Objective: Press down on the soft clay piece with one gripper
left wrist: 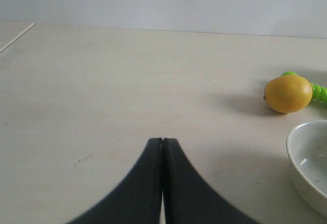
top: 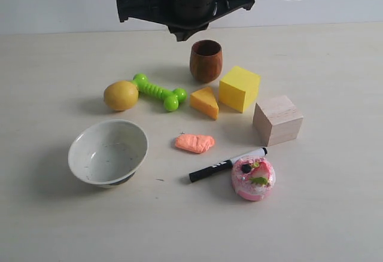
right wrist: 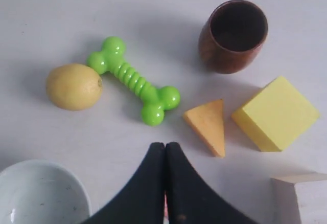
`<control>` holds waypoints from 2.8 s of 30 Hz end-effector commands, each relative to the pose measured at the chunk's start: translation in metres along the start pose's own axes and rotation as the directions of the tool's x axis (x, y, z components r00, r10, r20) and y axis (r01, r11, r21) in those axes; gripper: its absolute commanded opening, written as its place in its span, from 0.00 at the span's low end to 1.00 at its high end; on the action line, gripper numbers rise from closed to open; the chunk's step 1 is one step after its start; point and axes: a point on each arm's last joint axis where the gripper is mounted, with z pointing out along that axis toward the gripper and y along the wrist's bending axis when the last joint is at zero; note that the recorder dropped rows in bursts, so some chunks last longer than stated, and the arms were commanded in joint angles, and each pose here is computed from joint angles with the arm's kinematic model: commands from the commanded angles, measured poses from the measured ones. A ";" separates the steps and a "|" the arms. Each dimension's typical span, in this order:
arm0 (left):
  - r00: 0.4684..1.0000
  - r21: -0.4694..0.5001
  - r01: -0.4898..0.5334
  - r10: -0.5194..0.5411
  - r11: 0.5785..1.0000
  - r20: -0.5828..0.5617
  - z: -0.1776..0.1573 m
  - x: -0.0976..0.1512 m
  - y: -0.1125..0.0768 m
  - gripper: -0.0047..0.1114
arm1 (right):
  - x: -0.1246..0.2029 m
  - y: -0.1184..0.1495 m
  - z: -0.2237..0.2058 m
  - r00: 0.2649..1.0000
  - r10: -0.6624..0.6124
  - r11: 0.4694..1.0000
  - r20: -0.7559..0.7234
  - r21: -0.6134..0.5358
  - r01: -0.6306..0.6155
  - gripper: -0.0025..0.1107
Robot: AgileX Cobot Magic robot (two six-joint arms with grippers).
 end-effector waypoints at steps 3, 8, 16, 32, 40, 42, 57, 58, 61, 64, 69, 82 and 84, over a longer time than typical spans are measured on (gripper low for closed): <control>1.000 -0.001 0.001 -0.001 1.000 0.019 -0.001 -0.002 0.000 0.04 | -0.009 -0.015 -0.018 0.992 -0.090 0.990 0.088 0.116 0.080 0.02; 1.000 -0.001 0.001 -0.001 1.000 0.019 -0.001 -0.002 0.000 0.04 | -0.023 -0.040 -0.084 0.947 -0.133 0.984 0.291 0.156 0.090 0.02; 1.000 -0.001 0.001 -0.001 1.000 0.019 -0.001 -0.002 0.000 0.04 | 0.002 -0.109 -0.119 0.908 -0.056 0.995 0.414 0.101 0.015 0.02; 1.000 -0.001 0.001 -0.001 1.000 0.019 -0.001 -0.002 0.000 0.04 | 0.128 -0.258 -0.149 0.769 0.273 0.886 0.578 0.159 -0.435 0.02; 1.000 -0.001 0.001 -0.001 1.000 0.019 -0.001 -0.002 0.000 0.04 | 0.205 -0.273 -0.165 0.694 0.265 0.793 0.669 0.258 -0.552 0.02; 1.000 -0.001 0.001 -0.001 1.000 0.019 -0.001 -0.002 0.000 0.04 | 0.218 -0.270 -0.163 0.683 0.256 0.789 0.684 0.260 -0.557 0.02; 1.000 -0.001 0.001 -0.001 1.000 0.019 -0.001 -0.002 0.000 0.04 | 0.238 -0.258 -0.153 0.598 0.238 0.836 0.765 0.152 -0.527 0.02; 1.000 -0.001 0.001 -0.001 1.000 0.019 -0.001 -0.002 0.000 0.04 | 0.238 -0.257 -0.153 0.597 0.237 0.841 0.766 0.145 -0.521 0.02; 1.000 -0.001 0.001 -0.001 1.000 0.019 -0.001 -0.002 0.000 0.04 | 0.235 -0.253 -0.152 0.603 0.216 0.872 0.768 0.126 -0.473 0.02; 1.000 -0.001 0.001 -0.001 1.000 0.019 -0.001 -0.002 0.000 0.04 | 0.236 -0.249 -0.147 0.608 0.180 0.904 0.773 0.114 -0.413 0.02; 1.000 -0.001 0.001 -0.001 1.000 0.019 -0.001 -0.002 0.000 0.04 | 0.252 -0.243 -0.142 0.604 0.131 0.919 0.787 0.133 -0.372 0.02; 1.000 -0.001 0.001 -0.001 1.000 0.019 -0.001 -0.002 0.000 0.04 | 0.298 -0.239 -0.100 0.612 0.092 0.925 0.785 0.161 -0.345 0.02; 1.000 -0.001 0.001 -0.001 1.000 0.019 -0.001 -0.002 0.000 0.04 | 0.302 -0.239 -0.096 0.617 0.094 0.924 0.781 0.161 -0.346 0.02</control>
